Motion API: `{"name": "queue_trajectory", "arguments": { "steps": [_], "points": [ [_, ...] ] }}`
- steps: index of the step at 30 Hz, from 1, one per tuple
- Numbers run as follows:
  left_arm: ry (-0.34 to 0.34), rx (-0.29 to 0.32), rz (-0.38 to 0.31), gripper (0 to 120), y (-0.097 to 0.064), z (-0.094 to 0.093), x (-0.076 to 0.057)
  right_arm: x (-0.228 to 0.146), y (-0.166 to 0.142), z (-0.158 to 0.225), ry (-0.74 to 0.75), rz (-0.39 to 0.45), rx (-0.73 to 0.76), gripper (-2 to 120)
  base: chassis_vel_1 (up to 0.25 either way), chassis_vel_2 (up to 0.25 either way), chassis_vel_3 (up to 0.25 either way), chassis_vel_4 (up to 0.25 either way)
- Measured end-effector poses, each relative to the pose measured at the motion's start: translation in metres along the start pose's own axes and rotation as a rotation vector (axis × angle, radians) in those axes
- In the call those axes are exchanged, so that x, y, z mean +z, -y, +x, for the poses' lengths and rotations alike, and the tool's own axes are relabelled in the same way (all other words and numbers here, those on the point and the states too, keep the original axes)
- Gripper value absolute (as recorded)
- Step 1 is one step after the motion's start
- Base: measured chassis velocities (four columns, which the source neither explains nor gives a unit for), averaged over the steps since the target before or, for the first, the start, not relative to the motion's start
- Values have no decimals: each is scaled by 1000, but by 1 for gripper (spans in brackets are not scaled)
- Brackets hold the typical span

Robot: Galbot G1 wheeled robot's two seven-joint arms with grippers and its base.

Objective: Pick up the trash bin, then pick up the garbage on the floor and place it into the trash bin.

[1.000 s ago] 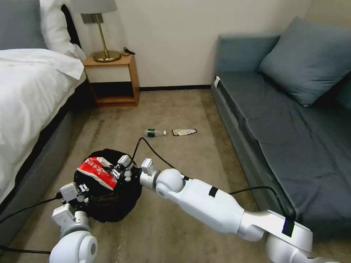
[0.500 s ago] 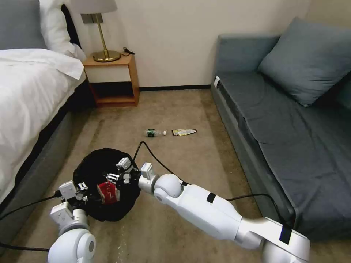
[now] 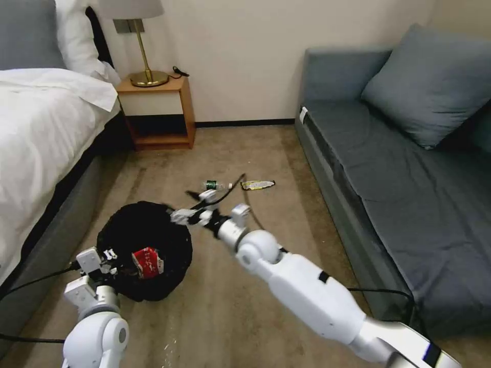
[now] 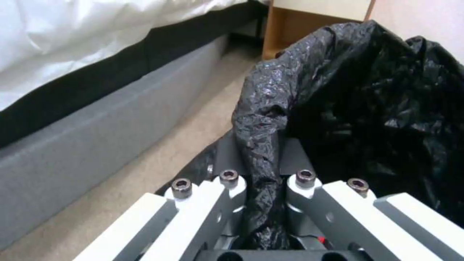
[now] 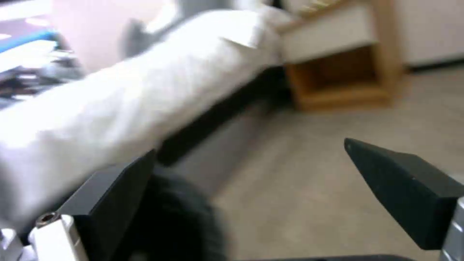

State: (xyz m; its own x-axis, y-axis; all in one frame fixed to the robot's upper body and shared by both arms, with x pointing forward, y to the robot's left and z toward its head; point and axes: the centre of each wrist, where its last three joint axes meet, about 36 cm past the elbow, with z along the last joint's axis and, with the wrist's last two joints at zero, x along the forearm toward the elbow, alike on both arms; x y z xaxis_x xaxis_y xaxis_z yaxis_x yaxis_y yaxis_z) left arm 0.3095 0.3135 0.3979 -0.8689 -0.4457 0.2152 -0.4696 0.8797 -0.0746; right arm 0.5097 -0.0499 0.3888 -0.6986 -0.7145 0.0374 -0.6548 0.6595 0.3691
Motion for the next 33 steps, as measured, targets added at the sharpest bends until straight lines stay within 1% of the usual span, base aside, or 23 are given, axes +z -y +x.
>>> {"name": "queue_trajectory", "arguments": {
  "steps": [2, 5, 6, 8, 10, 11, 14, 22, 28, 33],
  "points": [
    [-2, 2, -2, 5, 1, -2, 2, 9, 23, 9, -55, 10, 91, 100, 0, 0, 0, 0],
    [0, 5, -4, 5, 1, -6, 2, 25, 52, 21, -126, 73, 188, 100, 0, 0, 0, 0],
    [0, 5, -4, 5, 1, -6, 2, 25, 52, 21, -126, 73, 188, 100, 0, 0, 0, 0],
    [5, 8, -6, 5, 2, -9, 1, 36, 70, 28, -175, 100, 250, 100, 0, 0, 0, 0],
    [8, 11, -8, 5, 2, -12, 0, 41, 80, 32, -200, 114, 286, 100, 0, 0, 0, 0],
    [8, 11, -8, 5, 2, -12, 0, 41, 80, 32, -200, 114, 286, 100, 0, 0, 0, 0],
    [7, 15, -12, 5, 1, -15, 0, 49, 94, 35, -238, 131, 343, 100, 0, 0, 0, 0],
    [-1, 21, -17, 5, -1, -20, 0, 59, 111, 31, -250, 121, 407, 100, 0, 0, 0, 0],
    [-3, 25, -5, 5, 0, -24, -2, 69, 125, 34, -272, 159, 417, 100, 0, 0, 0, 0],
    [-13, 23, -3, 5, 1, -27, 2, 72, 126, 34, -277, 171, 400, 100, 0, 0, 0, 0]
  ]
}}
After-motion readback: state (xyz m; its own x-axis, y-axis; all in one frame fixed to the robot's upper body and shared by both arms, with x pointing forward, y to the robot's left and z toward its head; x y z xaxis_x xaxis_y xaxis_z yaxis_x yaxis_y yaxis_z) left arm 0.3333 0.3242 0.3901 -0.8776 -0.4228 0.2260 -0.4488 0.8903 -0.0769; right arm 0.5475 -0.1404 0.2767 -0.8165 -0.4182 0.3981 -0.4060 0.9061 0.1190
